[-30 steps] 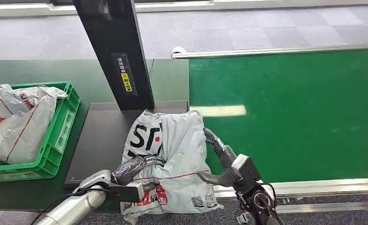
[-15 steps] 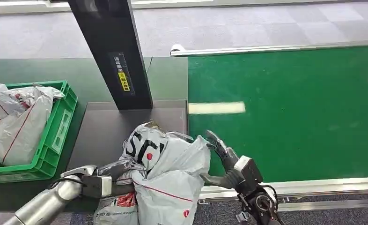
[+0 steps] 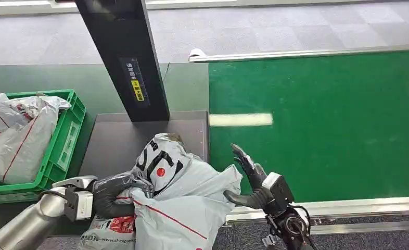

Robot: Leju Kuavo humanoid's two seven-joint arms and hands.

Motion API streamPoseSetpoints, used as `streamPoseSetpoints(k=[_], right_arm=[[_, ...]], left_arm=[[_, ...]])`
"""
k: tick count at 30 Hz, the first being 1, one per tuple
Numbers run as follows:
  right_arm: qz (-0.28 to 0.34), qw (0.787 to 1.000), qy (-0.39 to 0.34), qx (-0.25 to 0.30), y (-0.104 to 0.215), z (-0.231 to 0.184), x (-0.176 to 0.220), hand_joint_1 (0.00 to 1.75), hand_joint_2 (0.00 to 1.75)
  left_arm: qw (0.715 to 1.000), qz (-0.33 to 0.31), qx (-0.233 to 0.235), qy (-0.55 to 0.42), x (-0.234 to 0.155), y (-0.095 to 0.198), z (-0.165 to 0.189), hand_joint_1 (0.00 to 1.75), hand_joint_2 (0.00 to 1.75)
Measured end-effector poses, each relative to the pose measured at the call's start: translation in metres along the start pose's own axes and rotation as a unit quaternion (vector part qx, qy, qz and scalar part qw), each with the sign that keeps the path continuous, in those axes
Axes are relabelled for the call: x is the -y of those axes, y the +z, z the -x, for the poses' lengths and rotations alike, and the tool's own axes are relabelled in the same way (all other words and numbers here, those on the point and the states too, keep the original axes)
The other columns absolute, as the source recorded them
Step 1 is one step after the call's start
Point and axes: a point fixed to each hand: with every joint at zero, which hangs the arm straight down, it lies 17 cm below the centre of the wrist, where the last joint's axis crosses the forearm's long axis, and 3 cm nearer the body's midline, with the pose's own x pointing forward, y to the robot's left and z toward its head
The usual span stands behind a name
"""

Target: Moved the parcel from conveyor to table for the left to box.

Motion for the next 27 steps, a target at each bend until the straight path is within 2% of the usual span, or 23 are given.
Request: streamPoseSetpoints(k=[3,5,10,13,15,18,22,27], right_arm=[[0.012,1.0,0.001,0.001,0.003,-0.001,0.005,0.0,1.75],[0.021,1.0,0.003,0.003,0.007,-0.003,0.009,0.0,1.75],[0.046,0.999,0.007,0.008,0.018,-0.011,0.023,0.0,1.75],[0.056,0.998,0.01,0.008,0.025,-0.012,0.028,0.0,1.75],[0.062,0.998,0.011,0.007,0.03,-0.013,0.031,0.0,1.75],[0.066,0.998,0.015,0.007,0.037,-0.014,0.033,0.0,1.75],[0.064,0.998,0.014,0.009,0.039,-0.015,0.032,0.0,1.75],[0.063,0.998,0.01,0.01,0.042,-0.015,0.029,0.0,1.75]], left_arm=[[0.999,0.013,0.048,0.015,-0.002,-0.003,-0.026,1.75,1.75],[0.998,0.009,0.054,-0.016,-0.018,-0.014,-0.041,1.75,1.75],[0.977,-0.057,0.016,-0.203,-0.081,-0.048,-0.066,1.75,1.75],[0.952,-0.109,-0.005,-0.284,-0.135,-0.043,-0.092,1.75,1.75],[0.926,-0.148,-0.035,-0.344,-0.17,-0.031,-0.1,1.75,1.75],[0.854,-0.224,-0.123,-0.454,-0.236,0.003,-0.099,1.75,1.75],[0.738,-0.308,-0.201,-0.566,-0.317,0.065,-0.114,1.75,1.75],[0.634,-0.36,-0.27,-0.629,-0.365,0.146,-0.126,1.75,1.75]])
